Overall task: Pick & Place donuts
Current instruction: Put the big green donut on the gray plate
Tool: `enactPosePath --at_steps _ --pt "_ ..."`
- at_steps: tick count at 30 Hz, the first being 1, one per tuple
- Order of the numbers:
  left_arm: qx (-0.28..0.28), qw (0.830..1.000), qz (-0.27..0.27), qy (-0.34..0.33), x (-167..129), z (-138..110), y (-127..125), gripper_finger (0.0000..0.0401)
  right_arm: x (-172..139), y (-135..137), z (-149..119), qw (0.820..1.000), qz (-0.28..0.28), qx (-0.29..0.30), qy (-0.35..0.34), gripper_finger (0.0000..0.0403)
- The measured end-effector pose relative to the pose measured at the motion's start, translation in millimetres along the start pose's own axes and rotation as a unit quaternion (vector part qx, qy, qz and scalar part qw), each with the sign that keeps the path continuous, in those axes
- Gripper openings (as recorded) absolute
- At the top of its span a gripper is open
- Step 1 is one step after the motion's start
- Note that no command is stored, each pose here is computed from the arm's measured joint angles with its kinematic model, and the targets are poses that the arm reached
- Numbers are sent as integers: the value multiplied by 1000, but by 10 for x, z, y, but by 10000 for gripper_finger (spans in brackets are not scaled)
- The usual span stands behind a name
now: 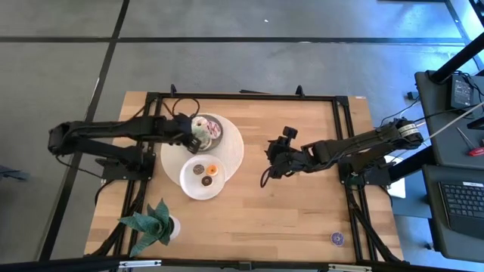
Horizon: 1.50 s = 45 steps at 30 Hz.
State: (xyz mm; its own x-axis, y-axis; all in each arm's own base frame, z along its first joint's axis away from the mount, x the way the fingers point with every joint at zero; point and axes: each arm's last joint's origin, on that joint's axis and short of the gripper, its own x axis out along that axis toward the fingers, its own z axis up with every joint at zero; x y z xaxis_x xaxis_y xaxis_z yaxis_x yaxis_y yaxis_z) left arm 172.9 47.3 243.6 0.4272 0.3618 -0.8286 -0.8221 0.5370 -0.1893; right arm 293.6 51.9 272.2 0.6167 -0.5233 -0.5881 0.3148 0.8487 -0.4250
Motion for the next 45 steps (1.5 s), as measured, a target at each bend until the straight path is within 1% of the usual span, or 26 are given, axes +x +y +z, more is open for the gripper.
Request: enactPosePath --at_steps 2,5,8,11,17,19,24,28,32,35,39,45 --pt "-11 999 31 22 19 -16 78 18 0 0 1 1000 0 0 0 174" --pt "-20 998 53 23 62 19 125 18 0 1 3 1000 0 1 -1 174" --pt "-20 998 56 27 114 70 158 18 0 1 3 1000 0 1 -1 174" --pt "-22 997 59 49 183 97 191 18 0 0 2 1000 0 2 -1 174" --pt "-15 993 86 74 372 163 247 18 0 0 -3 1000 0 1 1 174" --pt "-14 993 86 75 424 196 261 18 0 0 -3 1000 0 1 1 174" --pt "-21 994 65 85 528 264 292 18 0 0 -4 1000 0 0 2 174" --pt "-30 991 81 101 603 271 339 22 0 0 -5 1000 0 0 2 174" --pt "-34 989 92 111 664 277 366 40 0 -1 -8 1000 0 -1 3 174" --pt "-26 988 95 117 688 273 367 50 1 -1 -11 1000 -1 -2 5 174" --pt "-16 988 99 118 704 273 369 59 1 -1 -12 1000 -1 -2 5 174" --pt "-16 987 119 105 703 280 379 63 1 -1 -12 1000 -1 -2 5 174"
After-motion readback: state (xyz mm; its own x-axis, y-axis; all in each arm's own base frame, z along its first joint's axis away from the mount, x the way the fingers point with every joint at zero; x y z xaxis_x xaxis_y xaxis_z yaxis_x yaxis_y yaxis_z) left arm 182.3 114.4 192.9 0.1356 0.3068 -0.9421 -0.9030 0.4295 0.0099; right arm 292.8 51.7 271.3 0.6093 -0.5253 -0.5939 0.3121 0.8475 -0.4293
